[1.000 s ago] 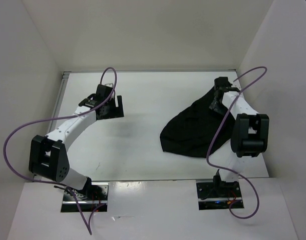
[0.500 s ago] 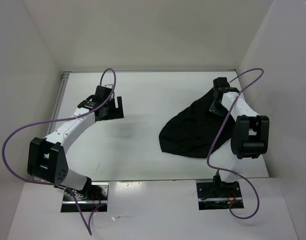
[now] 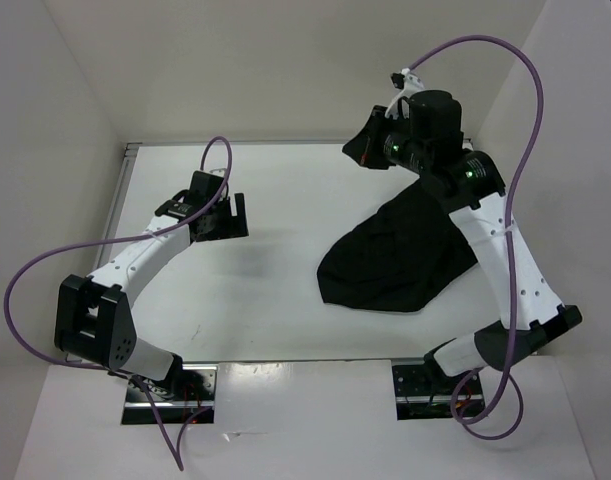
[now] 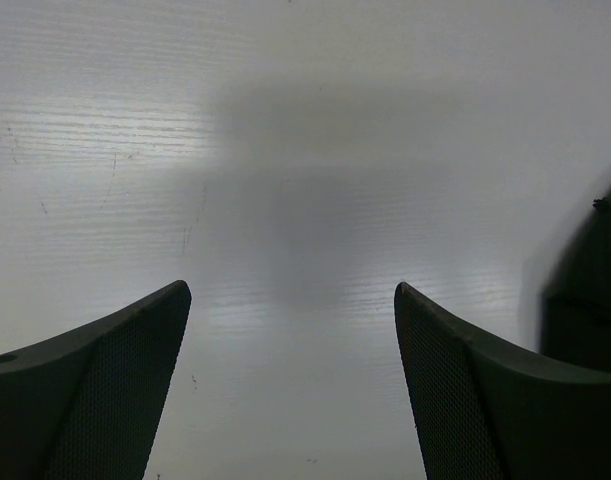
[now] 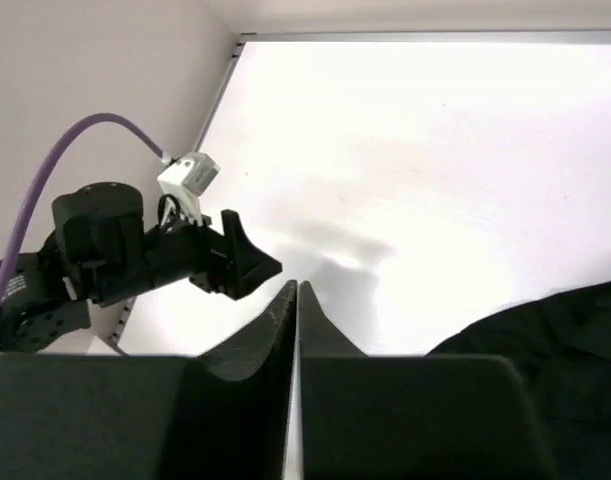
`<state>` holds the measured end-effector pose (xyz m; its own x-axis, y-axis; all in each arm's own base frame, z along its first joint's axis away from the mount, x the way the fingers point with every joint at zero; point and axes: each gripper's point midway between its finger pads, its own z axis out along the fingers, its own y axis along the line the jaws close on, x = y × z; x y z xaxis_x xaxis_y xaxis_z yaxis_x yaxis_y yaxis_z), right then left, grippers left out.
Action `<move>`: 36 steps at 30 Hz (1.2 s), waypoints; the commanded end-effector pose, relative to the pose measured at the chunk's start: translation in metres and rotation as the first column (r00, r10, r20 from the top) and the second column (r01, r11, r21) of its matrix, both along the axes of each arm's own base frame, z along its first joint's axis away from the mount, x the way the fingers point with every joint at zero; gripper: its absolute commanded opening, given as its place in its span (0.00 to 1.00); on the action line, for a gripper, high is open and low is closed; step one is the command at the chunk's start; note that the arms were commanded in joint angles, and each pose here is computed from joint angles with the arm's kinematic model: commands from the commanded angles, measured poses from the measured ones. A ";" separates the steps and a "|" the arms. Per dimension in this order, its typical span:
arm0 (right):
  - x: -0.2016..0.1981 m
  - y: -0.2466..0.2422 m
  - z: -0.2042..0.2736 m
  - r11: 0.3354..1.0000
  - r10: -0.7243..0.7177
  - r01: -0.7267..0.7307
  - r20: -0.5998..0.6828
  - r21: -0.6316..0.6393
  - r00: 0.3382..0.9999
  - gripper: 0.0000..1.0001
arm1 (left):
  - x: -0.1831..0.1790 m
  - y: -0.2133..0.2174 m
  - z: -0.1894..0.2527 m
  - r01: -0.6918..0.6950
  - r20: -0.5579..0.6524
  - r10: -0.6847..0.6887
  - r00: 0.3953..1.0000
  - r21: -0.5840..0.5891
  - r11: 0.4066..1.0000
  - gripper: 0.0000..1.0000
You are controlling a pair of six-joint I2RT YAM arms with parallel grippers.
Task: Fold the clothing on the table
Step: Grab the skirt from the pile
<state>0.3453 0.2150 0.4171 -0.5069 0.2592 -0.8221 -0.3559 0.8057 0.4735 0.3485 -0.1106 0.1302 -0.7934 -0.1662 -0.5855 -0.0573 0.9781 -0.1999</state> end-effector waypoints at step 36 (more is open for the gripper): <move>0.027 -0.275 -0.398 0.599 -0.789 0.541 -0.551 -0.590 0.273 0.50 | -0.001 -0.003 -0.006 0.045 -0.013 -0.045 0.999 -0.005 0.999 0.89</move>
